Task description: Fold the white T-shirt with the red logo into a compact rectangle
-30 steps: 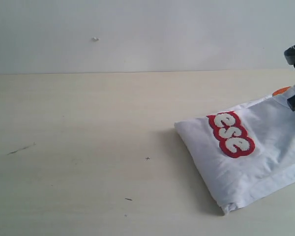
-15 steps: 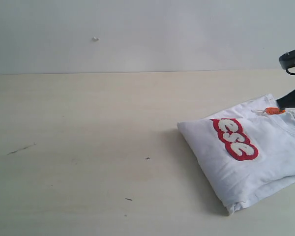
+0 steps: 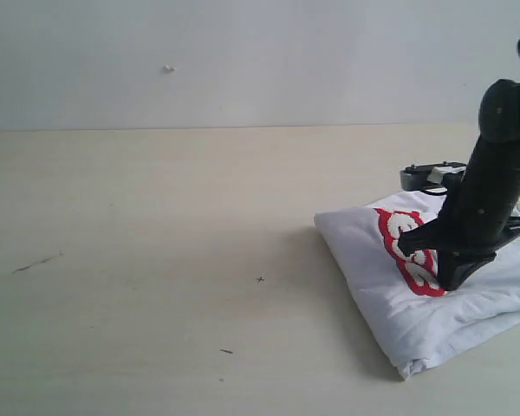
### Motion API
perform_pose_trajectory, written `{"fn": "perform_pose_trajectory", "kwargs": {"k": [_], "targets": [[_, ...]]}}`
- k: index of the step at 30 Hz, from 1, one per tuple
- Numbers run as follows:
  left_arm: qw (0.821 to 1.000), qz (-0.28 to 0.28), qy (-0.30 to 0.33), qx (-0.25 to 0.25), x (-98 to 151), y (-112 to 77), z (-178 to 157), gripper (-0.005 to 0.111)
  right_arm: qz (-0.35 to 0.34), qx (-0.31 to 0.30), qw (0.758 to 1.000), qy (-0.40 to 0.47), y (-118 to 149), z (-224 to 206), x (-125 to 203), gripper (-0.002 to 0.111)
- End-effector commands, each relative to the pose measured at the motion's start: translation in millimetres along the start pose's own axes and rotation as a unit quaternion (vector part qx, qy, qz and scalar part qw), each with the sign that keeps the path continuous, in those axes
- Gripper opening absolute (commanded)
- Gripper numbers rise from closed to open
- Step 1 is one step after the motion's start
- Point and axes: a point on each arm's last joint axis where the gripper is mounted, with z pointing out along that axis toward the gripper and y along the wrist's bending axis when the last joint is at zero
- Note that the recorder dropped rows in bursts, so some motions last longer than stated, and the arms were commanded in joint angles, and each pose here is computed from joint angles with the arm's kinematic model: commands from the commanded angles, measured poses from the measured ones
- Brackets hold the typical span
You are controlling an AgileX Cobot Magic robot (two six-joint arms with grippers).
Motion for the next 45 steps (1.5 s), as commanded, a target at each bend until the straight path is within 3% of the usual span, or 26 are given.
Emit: {"fn": "perform_pose_trajectory", "kwargs": {"k": [1,7,15,23,31,38,45], "targets": [[1.0,-0.005,-0.003,0.003,-0.4,-0.5,-0.4,0.0,-0.025,-0.013,0.999,0.03,35.6,24.0,-4.5,0.0],[1.0,-0.005,-0.003,0.003,-0.4,-0.5,-0.4,0.0,-0.083,-0.068,0.994,0.006,92.0,29.8,-10.3,0.0],[1.0,-0.005,-0.003,0.003,-0.4,-0.5,-0.4,0.0,-0.12,-0.088,0.988,-0.051,147.7,30.6,-13.9,0.001],[1.0,-0.005,-0.003,0.003,-0.4,-0.5,-0.4,0.0,-0.131,-0.161,0.97,-0.128,191.5,13.0,-28.1,0.018],[1.0,-0.005,-0.003,0.003,-0.4,-0.5,-0.4,0.0,-0.176,-0.098,0.97,-0.139,186.2,-20.7,-30.2,0.02],[1.0,-0.005,-0.003,0.003,-0.4,-0.5,-0.4,0.0,-0.11,0.1,0.979,-0.137,140.3,-37.0,-23.7,0.0],[1.0,-0.005,-0.003,0.003,-0.4,-0.5,-0.4,0.0,-0.039,0.105,0.989,-0.092,84.4,-7.5,-20.8,0.0]]}}
